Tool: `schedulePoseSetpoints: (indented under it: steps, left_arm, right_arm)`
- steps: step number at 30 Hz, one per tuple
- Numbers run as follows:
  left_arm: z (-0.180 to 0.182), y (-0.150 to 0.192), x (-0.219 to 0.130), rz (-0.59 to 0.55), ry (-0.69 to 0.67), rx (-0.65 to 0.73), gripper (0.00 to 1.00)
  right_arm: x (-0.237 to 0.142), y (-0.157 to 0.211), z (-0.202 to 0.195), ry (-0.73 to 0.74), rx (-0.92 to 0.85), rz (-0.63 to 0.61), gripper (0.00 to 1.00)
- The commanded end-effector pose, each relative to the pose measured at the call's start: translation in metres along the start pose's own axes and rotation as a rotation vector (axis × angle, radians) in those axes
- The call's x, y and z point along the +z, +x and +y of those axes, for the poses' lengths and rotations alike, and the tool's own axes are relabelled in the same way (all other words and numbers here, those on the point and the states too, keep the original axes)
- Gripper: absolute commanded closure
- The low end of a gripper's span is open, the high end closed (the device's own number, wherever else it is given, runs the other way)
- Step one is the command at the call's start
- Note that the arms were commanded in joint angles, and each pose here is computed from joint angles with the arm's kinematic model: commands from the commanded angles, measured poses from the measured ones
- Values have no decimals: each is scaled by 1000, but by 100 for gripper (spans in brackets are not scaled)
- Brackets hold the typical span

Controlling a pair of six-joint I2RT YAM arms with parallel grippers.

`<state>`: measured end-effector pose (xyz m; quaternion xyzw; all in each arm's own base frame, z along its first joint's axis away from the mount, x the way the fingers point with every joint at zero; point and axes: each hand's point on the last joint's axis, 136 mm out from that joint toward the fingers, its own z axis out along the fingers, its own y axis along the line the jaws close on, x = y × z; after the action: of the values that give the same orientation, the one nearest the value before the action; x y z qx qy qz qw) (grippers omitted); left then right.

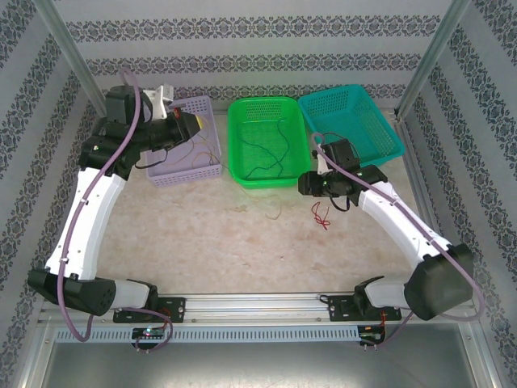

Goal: Untangle the cables

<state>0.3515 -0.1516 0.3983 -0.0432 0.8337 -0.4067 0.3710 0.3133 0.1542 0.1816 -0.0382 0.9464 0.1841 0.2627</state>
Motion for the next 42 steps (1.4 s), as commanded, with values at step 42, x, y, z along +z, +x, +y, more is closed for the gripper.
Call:
schedulePoseSetpoints:
  steps: [42]
  left_arm:
    - [-26,-241,-64,-679,-220,490,100]
  right_arm:
    - [-58,-18,78,-293,46,-173,52]
